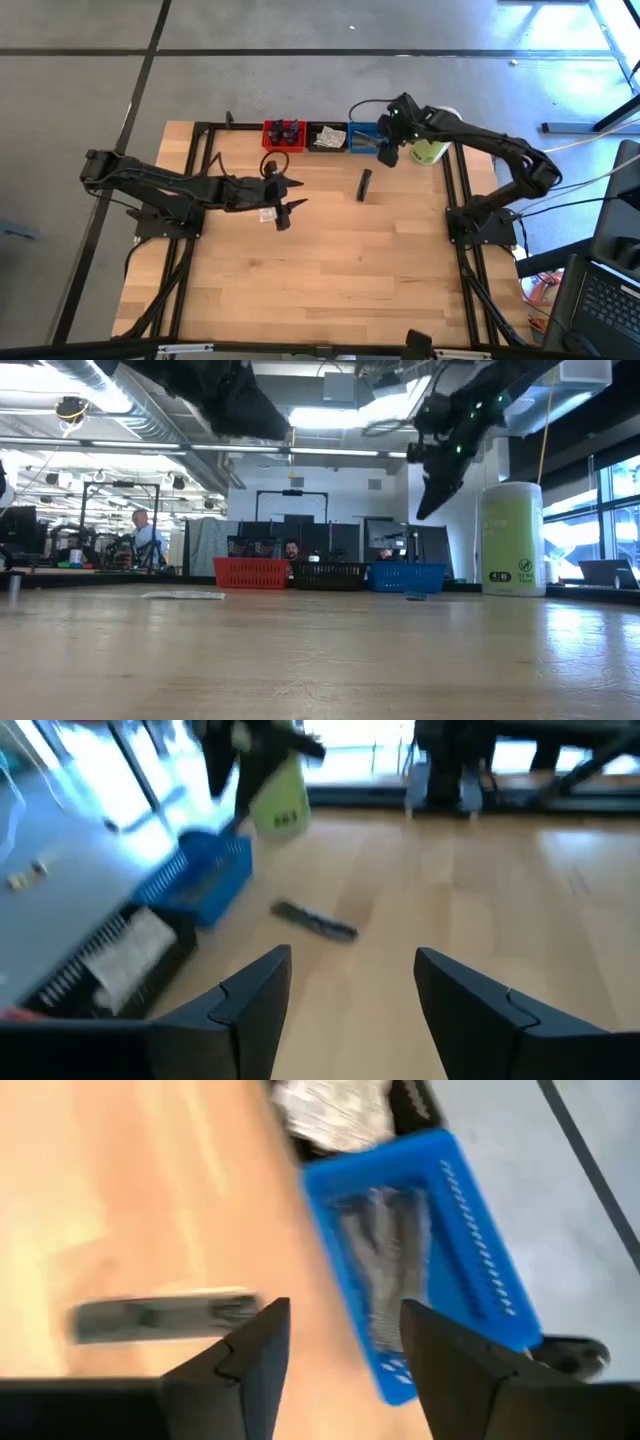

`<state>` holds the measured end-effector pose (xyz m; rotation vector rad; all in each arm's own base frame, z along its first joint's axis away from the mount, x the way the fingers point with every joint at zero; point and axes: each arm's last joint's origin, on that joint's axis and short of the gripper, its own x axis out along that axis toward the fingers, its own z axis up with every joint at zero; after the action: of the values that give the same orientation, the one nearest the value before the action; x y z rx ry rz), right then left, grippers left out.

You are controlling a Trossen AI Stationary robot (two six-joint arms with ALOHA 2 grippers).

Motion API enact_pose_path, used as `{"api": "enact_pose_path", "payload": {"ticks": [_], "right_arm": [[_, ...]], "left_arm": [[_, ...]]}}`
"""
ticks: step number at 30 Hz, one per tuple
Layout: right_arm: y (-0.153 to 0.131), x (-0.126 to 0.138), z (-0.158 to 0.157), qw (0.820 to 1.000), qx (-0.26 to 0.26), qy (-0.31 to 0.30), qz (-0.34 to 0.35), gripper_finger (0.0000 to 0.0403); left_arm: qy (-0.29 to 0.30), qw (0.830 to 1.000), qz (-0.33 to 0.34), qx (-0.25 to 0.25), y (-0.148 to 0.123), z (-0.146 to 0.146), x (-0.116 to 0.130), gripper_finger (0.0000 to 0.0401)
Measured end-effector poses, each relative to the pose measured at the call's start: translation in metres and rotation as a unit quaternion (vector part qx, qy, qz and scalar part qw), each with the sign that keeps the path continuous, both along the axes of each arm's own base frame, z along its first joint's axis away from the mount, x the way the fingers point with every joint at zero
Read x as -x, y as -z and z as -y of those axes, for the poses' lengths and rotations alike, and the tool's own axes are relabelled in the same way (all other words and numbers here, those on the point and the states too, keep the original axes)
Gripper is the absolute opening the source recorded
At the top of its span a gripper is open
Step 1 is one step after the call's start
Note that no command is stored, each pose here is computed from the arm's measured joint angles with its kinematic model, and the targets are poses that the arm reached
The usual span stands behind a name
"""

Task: Pick & Place Travel size toiletries
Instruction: Put the white bandage pack into the black bin

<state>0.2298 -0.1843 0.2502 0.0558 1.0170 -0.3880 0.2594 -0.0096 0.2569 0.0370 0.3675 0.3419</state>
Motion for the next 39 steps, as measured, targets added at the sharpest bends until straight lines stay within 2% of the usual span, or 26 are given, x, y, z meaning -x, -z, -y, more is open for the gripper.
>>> {"api": "enact_pose_path", "payload": {"ticks": [4, 9, 15, 21, 26, 35, 39], "right_arm": [[-0.010, -0.008, -0.028, 0.999, -0.005, -0.034, 0.008, 0.0162], [-0.014, -0.019, -0.062, 0.997, -0.023, -0.077, 0.004, 0.0121], [-0.014, -0.033, -0.098, 0.992, -0.038, -0.120, 0.009, 0.0081], [-0.014, -0.040, -0.124, 0.988, -0.054, -0.145, 0.007, 0.0054], [-0.014, -0.042, -0.139, 0.986, -0.063, -0.152, 0.005, 0.0038], [-0.013, -0.044, -0.165, 0.985, -0.054, -0.163, -0.005, 0.0006], [-0.013, -0.045, -0.175, 0.985, -0.052, -0.166, -0.005, 0.0009]], "left_arm": [[0.013, 0.996, -0.081, 0.028, 0.018, -0.001, 0.003, 0.0208], [-0.030, 0.978, -0.199, 0.062, 0.042, -0.012, 0.014, 0.0200], [-0.060, 0.957, -0.271, 0.080, 0.055, -0.023, 0.022, 0.0192], [-0.054, 0.938, -0.325, 0.105, 0.068, -0.025, 0.025, 0.0193], [-0.072, 0.920, -0.367, 0.115, 0.082, -0.026, 0.024, 0.0191], [-0.102, 0.894, -0.426, 0.095, 0.111, -0.027, 0.018, 0.0183], [-0.110, 0.884, -0.443, 0.101, 0.125, -0.027, 0.012, 0.0182]]}}
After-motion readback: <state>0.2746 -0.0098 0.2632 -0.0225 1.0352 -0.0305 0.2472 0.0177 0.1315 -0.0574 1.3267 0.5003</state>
